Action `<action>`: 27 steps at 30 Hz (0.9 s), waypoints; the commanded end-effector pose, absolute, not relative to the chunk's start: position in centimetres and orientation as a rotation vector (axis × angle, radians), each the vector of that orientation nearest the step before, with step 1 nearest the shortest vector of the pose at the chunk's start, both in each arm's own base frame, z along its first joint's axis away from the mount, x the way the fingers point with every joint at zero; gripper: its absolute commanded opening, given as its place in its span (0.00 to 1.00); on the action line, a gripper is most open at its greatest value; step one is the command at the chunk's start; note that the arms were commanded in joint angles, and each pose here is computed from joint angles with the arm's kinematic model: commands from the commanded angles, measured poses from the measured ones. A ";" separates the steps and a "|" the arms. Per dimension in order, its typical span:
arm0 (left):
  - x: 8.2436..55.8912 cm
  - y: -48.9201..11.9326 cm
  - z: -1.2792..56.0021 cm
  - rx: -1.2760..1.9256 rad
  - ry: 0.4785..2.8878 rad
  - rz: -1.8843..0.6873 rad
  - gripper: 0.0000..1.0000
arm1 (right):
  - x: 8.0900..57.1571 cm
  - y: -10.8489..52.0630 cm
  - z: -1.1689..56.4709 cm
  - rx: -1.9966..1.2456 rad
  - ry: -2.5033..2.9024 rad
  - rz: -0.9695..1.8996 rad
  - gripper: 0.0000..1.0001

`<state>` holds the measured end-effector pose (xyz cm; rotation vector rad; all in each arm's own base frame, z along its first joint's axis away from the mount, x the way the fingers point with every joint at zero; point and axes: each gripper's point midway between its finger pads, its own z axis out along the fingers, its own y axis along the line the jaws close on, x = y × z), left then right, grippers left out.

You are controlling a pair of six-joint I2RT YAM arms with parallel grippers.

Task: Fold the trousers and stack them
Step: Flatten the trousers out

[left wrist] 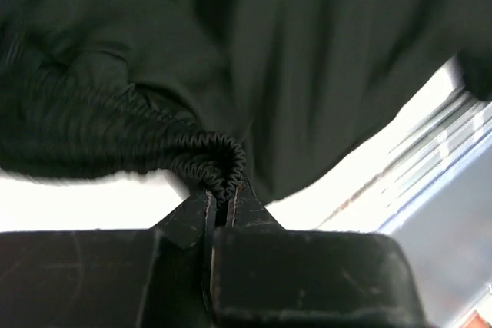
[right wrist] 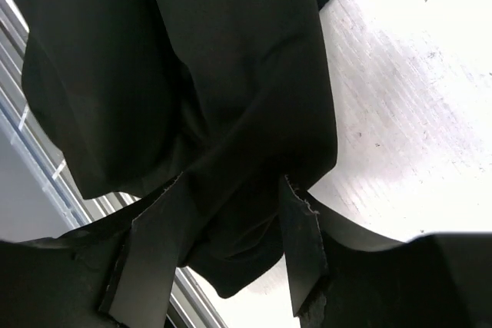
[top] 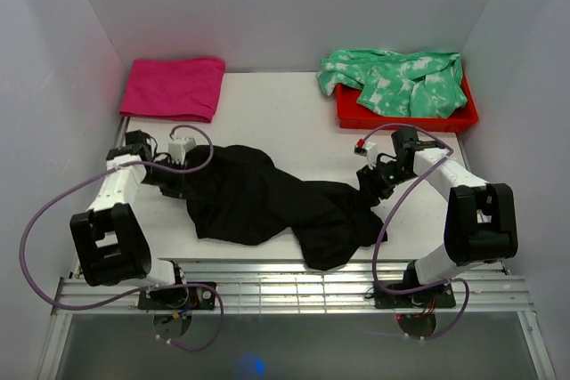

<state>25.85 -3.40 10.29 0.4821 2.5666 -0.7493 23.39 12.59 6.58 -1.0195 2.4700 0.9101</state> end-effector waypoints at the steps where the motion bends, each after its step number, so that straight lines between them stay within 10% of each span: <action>1: 23.2 -0.3 7.2 0.469 2.675 -0.506 0.08 | 24.6 12.7 6.6 -1.017 2.491 0.864 0.55; 7: 23.0 0.9 10.2 0.424 2.622 -0.564 0.75 | 24.0 10.3 5.4 -1.078 2.586 0.697 0.63; 18: 32.6 4.3 16.1 0.291 2.493 -0.652 0.81 | 24.2 10.4 3.5 -1.032 2.663 0.735 0.58; 27: 34.9 10.6 9.0 0.021 2.599 -0.424 0.84 | 25.9 11.0 3.0 -1.076 2.660 0.769 0.28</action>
